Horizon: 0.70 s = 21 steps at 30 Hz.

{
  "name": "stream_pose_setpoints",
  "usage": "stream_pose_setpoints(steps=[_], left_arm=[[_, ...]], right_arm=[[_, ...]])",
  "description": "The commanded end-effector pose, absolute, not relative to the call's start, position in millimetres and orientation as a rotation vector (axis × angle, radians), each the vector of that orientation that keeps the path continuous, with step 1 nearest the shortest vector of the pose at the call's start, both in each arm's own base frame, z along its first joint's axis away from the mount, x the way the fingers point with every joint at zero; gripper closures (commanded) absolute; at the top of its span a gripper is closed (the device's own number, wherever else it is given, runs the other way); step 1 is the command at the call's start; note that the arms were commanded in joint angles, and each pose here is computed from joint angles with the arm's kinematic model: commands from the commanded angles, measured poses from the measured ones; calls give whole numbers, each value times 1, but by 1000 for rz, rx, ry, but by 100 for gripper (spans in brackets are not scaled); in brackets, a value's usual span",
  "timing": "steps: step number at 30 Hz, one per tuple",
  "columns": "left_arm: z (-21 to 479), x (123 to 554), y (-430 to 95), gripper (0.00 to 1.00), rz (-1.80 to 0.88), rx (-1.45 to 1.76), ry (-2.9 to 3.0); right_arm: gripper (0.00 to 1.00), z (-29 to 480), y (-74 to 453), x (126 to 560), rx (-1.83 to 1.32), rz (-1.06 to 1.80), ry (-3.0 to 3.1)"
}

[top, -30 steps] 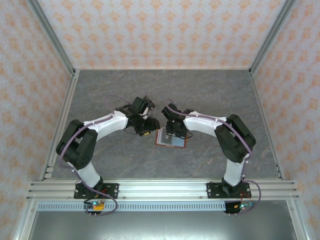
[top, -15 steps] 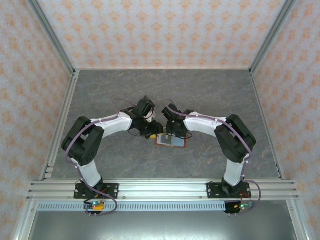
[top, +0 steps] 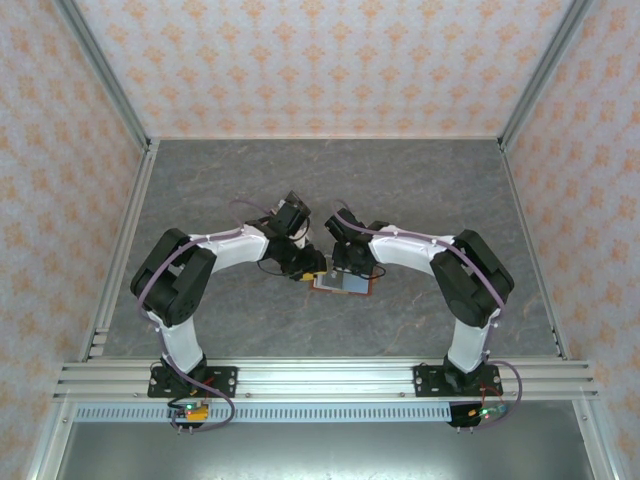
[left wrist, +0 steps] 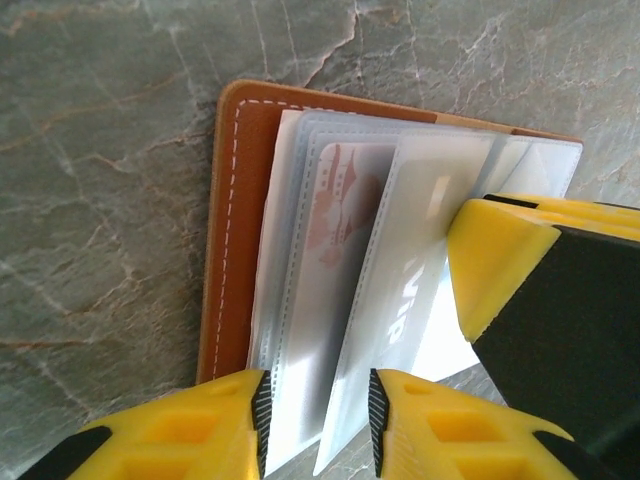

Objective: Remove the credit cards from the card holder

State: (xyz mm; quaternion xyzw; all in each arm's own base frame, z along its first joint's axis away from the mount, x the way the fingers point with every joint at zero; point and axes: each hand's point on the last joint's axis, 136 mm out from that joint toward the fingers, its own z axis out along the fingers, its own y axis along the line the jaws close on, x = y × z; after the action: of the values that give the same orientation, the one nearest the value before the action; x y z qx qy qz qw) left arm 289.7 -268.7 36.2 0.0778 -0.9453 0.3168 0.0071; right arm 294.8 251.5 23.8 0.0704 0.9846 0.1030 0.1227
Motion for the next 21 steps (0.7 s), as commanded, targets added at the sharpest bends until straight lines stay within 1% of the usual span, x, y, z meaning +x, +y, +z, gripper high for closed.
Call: stream_pose_setpoints(steps=[1, 5, 10, 12, 14, 17, 21], left_arm=[[36, 293, -275, 68, 1001, 187, -2968], [37, 294, -277, 71, 1017, 184, -2963], [40, 295, -275, 71, 1000, 180, -2981], [41, 295, -270, 71, 965, 178, -3005], [44, 297, -264, 67, 919, 175, -3046], [50, 299, -263, 65, 930, 167, -3070], [54, 299, -267, 67, 976, 156, -3058]], right_arm=[[81, 13, 245, 284, 197, 272, 2906], [81, 12, 246, 283, 207, 292, 2907], [81, 13, 245, 283, 212, 292, 2905], [81, 13, 244, 283, 214, 291, 2905], [81, 11, 243, 283, 220, 282, 2907], [81, 10, 242, 283, 221, 273, 2909], [82, 9, 240, 283, 231, 266, 2908]])
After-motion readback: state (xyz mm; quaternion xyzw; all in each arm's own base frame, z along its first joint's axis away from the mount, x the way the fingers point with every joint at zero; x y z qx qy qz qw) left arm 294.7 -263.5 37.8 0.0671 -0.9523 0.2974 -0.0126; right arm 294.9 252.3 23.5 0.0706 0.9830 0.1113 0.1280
